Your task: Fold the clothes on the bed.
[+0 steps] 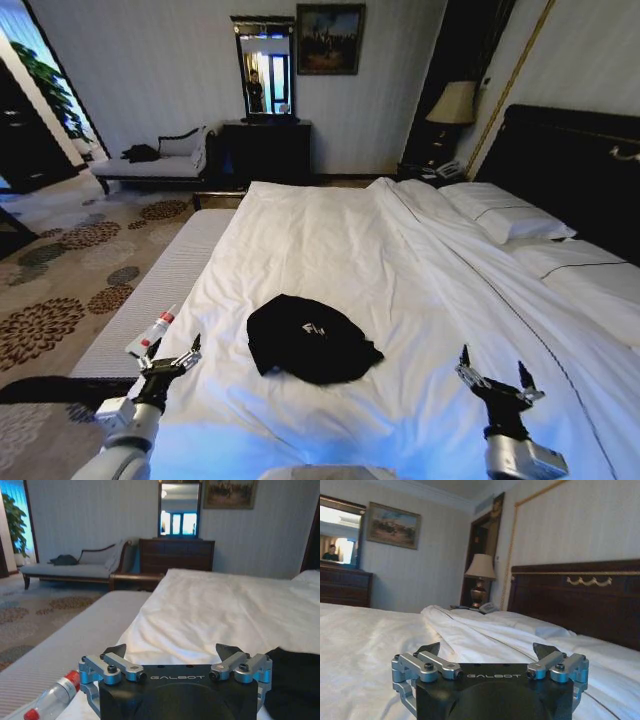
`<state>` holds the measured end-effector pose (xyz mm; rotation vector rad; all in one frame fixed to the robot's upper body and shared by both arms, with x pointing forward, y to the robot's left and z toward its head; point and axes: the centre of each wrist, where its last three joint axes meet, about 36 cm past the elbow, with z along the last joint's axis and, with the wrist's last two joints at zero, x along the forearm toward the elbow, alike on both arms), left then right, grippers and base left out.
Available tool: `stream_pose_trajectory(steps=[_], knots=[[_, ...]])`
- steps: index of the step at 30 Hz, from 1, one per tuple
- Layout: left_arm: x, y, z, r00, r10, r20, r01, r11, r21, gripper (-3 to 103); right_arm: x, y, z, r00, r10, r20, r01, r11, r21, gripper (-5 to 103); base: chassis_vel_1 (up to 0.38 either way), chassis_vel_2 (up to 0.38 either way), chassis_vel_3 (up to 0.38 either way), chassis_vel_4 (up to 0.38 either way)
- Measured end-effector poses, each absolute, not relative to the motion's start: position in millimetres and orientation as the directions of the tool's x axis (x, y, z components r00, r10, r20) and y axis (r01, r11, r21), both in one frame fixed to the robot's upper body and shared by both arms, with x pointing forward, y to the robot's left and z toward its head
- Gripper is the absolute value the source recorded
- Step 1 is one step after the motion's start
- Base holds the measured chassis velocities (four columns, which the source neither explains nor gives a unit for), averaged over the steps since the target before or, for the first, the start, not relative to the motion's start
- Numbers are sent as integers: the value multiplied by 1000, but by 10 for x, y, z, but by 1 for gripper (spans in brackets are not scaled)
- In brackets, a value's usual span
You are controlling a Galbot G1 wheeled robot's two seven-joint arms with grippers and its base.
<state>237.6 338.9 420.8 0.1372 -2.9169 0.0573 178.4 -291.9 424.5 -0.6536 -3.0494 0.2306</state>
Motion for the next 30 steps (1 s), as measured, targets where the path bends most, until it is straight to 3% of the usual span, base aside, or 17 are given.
stream_pose_trajectory(steps=[12, 15, 20, 30], knots=[[2315, 3592, 3907, -958, -73, 277, -78, 997, -6, 100, 1995, -3035, 4479, -977, 172, 126, 132, 951, -278, 100, 0, 0, 0, 0], [2275, 3475, 3928, -955, -83, 285, -88, 996, -5, 100, 2314, -3158, 4462, -991, -4, 134, -45, 950, -308, 100, 0, 0, 0, 0], [2239, 3198, 3962, -950, -98, 295, -120, 991, -55, 100, 2799, -3284, 4500, -975, -170, 141, -205, 935, -288, 100, 0, 0, 0, 0], [2101, 2965, 3875, -951, -20, 309, -41, 997, -59, 100, 3049, -3278, 4406, -929, -295, 225, -340, 919, -200, 100, -5, -3, -3, -14]])
